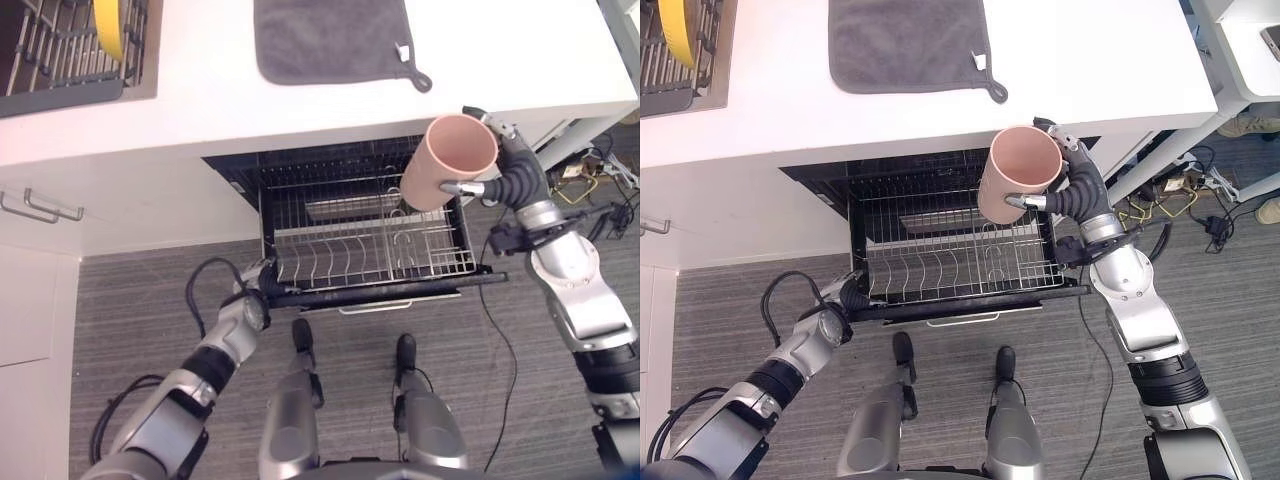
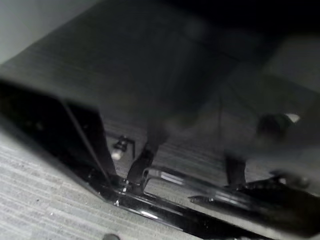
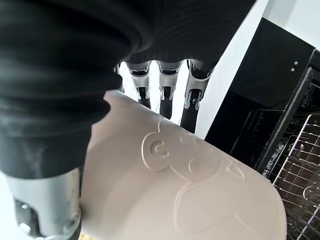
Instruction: Place the dishes in the dishwasher.
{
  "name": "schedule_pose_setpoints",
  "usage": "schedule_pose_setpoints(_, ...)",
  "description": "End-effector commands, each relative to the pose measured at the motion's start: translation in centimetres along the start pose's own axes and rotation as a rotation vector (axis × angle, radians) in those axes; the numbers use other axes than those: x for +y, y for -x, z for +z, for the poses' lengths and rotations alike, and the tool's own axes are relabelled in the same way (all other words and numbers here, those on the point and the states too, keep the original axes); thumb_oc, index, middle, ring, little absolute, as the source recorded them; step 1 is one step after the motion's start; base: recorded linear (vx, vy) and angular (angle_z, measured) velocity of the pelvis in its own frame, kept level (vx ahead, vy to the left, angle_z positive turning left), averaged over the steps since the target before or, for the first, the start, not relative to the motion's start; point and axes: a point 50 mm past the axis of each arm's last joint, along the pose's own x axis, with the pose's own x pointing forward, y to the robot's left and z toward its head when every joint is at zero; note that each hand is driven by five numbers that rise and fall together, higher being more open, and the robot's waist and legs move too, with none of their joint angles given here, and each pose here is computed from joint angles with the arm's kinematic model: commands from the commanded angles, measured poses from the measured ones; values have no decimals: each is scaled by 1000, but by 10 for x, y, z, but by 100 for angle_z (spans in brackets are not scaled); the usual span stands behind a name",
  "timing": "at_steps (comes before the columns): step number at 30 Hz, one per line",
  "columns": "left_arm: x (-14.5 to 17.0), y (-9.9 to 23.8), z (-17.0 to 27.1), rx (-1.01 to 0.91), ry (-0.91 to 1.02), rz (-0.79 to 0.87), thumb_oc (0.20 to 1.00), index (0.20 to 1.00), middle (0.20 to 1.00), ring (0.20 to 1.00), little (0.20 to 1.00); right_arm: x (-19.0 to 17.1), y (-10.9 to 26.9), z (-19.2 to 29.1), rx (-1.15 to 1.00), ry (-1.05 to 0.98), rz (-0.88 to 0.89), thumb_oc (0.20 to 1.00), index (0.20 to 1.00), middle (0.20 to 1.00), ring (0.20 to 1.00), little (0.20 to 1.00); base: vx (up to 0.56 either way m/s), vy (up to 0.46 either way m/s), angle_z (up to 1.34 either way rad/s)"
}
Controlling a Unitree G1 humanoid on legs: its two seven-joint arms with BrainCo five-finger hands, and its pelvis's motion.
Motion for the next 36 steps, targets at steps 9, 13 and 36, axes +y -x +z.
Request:
schedule_pose_setpoints(9, -76, 30, -40, 118, 15, -287, 1000, 1000, 1000, 1000, 1000, -20, 8, -15, 74, 42, -57, 200, 200, 200, 200, 200, -2, -3, 0)
schedule_pose_setpoints(13, -73, 31, -40, 92, 17, -285, 1000, 1000, 1000, 1000, 1000, -21, 13, -34, 171, 41, -40, 200, 200, 200, 200, 200, 0, 0, 0)
schedule_pose_setpoints(36, -28, 34, -15, -113, -17, -246, 1000, 1000, 1000, 1000, 1000, -84, -29, -98, 617, 77, -96, 200, 200, 200, 200, 200, -3, -10, 7)
